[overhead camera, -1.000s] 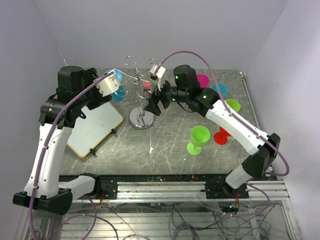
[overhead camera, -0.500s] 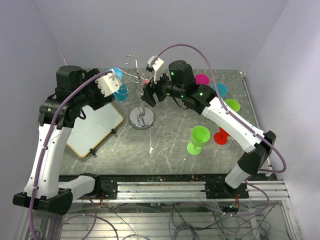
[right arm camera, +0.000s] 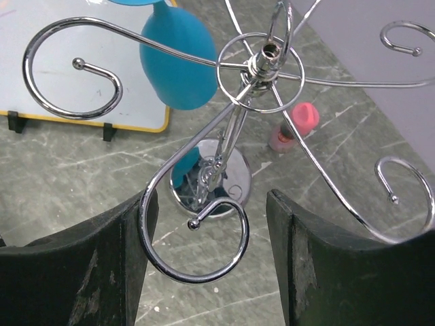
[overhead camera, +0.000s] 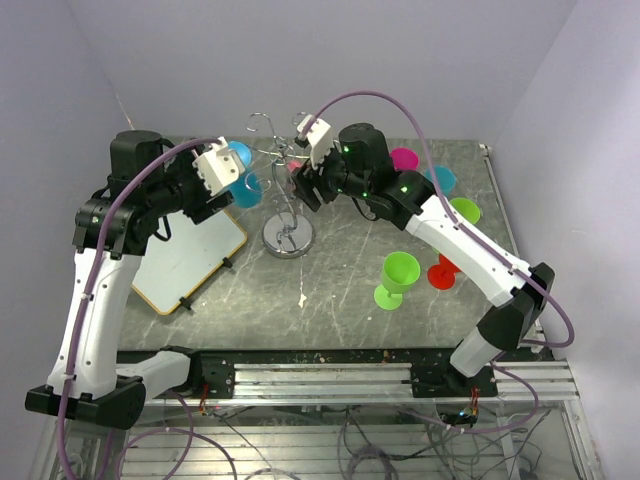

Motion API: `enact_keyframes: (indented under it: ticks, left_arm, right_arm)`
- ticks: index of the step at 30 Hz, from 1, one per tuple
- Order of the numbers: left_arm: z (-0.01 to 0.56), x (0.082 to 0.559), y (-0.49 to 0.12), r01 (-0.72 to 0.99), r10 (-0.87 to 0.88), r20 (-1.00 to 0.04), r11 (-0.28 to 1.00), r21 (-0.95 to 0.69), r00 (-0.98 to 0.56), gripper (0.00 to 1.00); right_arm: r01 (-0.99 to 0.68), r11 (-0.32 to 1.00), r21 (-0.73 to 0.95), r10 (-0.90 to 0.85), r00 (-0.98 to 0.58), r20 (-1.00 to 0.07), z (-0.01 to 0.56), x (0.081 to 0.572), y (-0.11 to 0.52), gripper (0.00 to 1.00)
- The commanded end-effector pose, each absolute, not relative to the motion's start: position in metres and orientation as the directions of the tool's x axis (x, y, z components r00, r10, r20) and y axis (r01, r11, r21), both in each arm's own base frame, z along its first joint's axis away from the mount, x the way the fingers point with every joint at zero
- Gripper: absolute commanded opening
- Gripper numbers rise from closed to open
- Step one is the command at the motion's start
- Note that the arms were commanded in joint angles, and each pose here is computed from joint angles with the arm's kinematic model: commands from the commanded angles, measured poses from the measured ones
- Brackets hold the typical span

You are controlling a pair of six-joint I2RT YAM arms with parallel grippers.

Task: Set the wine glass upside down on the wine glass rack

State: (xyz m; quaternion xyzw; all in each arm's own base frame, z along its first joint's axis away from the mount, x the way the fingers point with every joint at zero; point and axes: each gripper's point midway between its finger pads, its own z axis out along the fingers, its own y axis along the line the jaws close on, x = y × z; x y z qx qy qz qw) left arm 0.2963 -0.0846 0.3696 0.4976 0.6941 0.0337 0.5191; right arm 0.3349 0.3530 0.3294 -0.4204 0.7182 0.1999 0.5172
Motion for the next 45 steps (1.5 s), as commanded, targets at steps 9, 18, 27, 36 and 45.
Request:
enact_keyframes:
  ticks: [9, 18, 27, 36, 45]
  left_arm:
    - [0.390, 0.287, -0.093, 0.664, 0.675, -0.734, 0.518, 0.539, 0.070, 0.80]
    - [0.420, 0.284, -0.101, 0.640, 0.596, -0.796, 0.575, 0.510, 0.099, 0.82]
    - [0.451, 0.302, -0.086, 0.501, 0.539, -0.839, 0.708, 0.497, 0.071, 0.84]
    - [0.443, 0.318, -0.072, 0.438, 0.545, -0.839, 0.753, 0.492, 0.005, 0.82]
    - [0.435, 0.322, -0.078, 0.472, 0.547, -0.837, 0.740, 0.479, -0.008, 0.82]
  right_arm:
    - [-0.812, 0.537, -0.228, -0.475, -0.068, -0.877, 0.325, 0.328, 0.320, 0.74]
    - [-0.854, 0.420, -0.306, -0.605, -0.013, -0.796, 0.294, 0.301, 0.278, 0.89]
    - [-0.866, 0.445, -0.228, -0.617, -0.112, -0.779, 0.273, 0.280, 0.199, 0.89]
    - [-0.785, 0.618, -0.045, -0.599, -0.432, -0.674, 0.231, 0.252, 0.108, 0.82]
    - [-0.754, 0.657, -0.008, -0.633, -0.546, -0.549, 0.185, 0.236, 0.086, 0.72]
